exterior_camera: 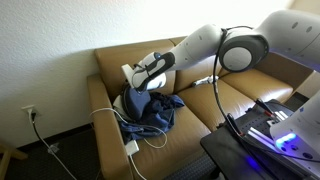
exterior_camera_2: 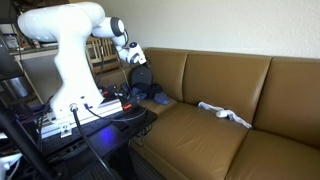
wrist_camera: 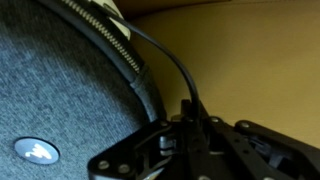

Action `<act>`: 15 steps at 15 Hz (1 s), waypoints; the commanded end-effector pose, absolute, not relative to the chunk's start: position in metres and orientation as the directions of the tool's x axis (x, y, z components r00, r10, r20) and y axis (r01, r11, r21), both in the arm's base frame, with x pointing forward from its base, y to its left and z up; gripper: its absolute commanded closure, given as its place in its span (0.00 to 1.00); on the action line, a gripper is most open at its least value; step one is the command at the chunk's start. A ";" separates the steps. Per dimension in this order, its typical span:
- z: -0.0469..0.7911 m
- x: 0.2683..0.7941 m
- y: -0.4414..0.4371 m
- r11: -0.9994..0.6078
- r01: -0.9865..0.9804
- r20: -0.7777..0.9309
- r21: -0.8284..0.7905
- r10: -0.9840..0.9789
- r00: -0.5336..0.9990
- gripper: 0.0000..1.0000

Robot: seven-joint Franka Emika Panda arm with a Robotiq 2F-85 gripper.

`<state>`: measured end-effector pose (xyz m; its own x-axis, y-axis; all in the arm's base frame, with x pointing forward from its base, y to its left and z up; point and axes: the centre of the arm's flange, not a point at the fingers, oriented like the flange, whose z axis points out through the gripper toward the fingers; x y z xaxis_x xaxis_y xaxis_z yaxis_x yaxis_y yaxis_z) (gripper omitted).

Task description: Move the black bag to the right then move it to the left

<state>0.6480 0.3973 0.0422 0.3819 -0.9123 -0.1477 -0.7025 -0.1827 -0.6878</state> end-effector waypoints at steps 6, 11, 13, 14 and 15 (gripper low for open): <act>0.086 0.679 0.401 -0.309 -0.866 -0.156 -0.394 -0.906 0.394 0.34; 0.121 0.682 0.396 -0.301 -0.913 -0.224 -0.274 -0.904 0.365 0.02; 0.126 0.685 0.390 -0.294 -0.919 -0.221 -0.262 -0.909 0.354 0.00; 0.124 0.685 0.389 -0.291 -0.921 -0.218 -0.259 -0.911 0.349 0.00; 0.118 0.683 0.387 -0.282 -0.927 -0.232 -0.245 -0.912 0.339 0.00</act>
<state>0.6842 0.3949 0.1122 0.3664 -0.9087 -0.2001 -0.9082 -0.3026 -0.2891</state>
